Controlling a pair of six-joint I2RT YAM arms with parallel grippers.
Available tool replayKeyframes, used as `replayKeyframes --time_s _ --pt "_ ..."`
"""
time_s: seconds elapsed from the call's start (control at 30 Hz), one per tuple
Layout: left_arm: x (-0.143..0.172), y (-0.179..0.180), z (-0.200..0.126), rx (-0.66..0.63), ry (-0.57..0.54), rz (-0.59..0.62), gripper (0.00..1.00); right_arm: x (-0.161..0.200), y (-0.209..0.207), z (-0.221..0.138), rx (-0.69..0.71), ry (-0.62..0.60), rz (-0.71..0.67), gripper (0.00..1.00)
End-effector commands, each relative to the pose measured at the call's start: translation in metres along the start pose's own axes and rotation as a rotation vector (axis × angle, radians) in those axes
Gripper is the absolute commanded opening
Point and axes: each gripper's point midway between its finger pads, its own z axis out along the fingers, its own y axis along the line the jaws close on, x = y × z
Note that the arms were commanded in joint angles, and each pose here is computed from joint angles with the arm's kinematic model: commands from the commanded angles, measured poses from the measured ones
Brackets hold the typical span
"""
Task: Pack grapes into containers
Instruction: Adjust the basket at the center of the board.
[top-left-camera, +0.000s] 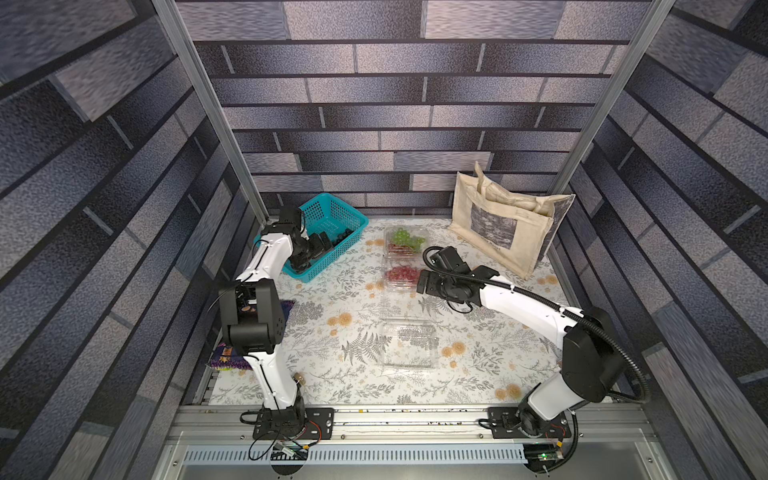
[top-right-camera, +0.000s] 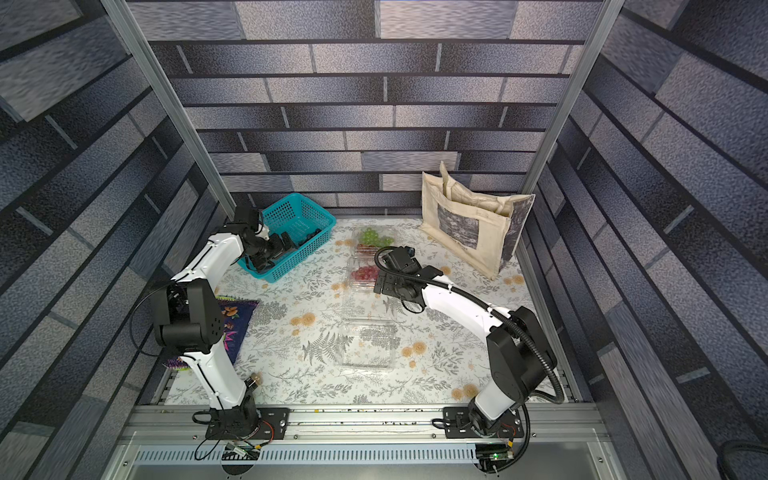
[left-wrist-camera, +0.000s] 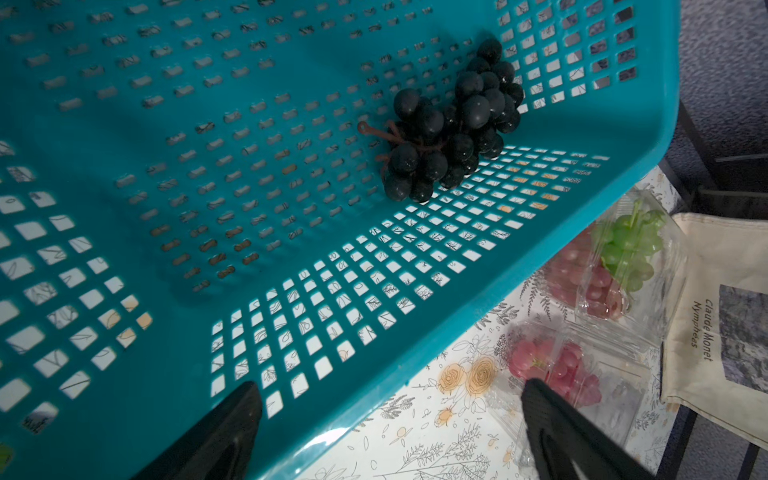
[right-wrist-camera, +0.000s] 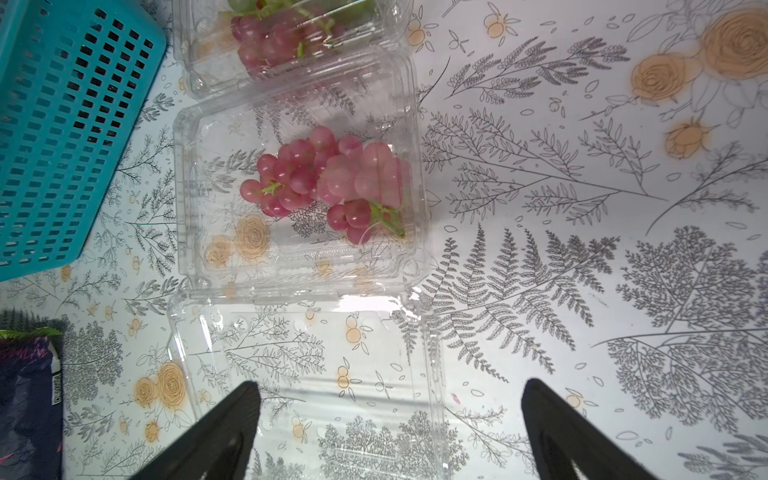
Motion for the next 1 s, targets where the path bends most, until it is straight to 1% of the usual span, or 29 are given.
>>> replayKeyframes --time_s 0.0,0.2,0.27,0.33,0.43,0.5,0.53,0.67,0.77,0.87,0.97 --pt "0.027 -0.019 0.003 0.061 0.07 0.02 1.0 -0.002 0.002 -0.001 -0.003 0.018 -0.016 1.0" --pt "0.059 -0.056 0.017 0.16 0.15 0.012 1.0 0.001 0.001 0.004 -0.005 0.031 -0.012 1.0" --pt "0.065 -0.075 0.021 0.2 0.167 0.023 1.0 -0.001 0.002 0.004 -0.004 0.029 -0.014 1.0" --pt "0.071 -0.098 0.021 0.268 0.184 0.022 1.0 -0.002 0.002 0.004 -0.002 0.028 -0.017 1.0" --pt "0.068 -0.123 0.011 0.358 0.186 0.017 1.0 -0.006 0.004 0.002 0.0 0.026 -0.031 1.0" --pt "0.058 -0.122 0.003 0.372 0.17 0.007 1.0 -0.009 0.005 -0.001 0.001 0.02 -0.041 1.0" --pt "0.049 -0.115 -0.002 0.356 0.15 -0.001 1.0 -0.01 0.005 -0.002 0.003 0.016 -0.046 1.0" --pt "0.01 -0.068 -0.01 0.206 0.045 -0.032 1.0 -0.015 0.008 -0.005 -0.001 0.009 -0.067 1.0" --pt "-0.011 -0.055 -0.007 0.115 -0.025 0.007 1.0 -0.018 0.012 -0.003 -0.01 0.013 -0.068 1.0" --pt "-0.014 -0.051 0.009 -0.017 -0.028 0.074 1.0 -0.021 0.018 -0.003 -0.026 0.015 -0.064 1.0" --pt "-0.009 -0.042 0.032 -0.114 0.027 0.109 1.0 -0.024 0.021 -0.005 -0.031 0.009 -0.068 1.0"
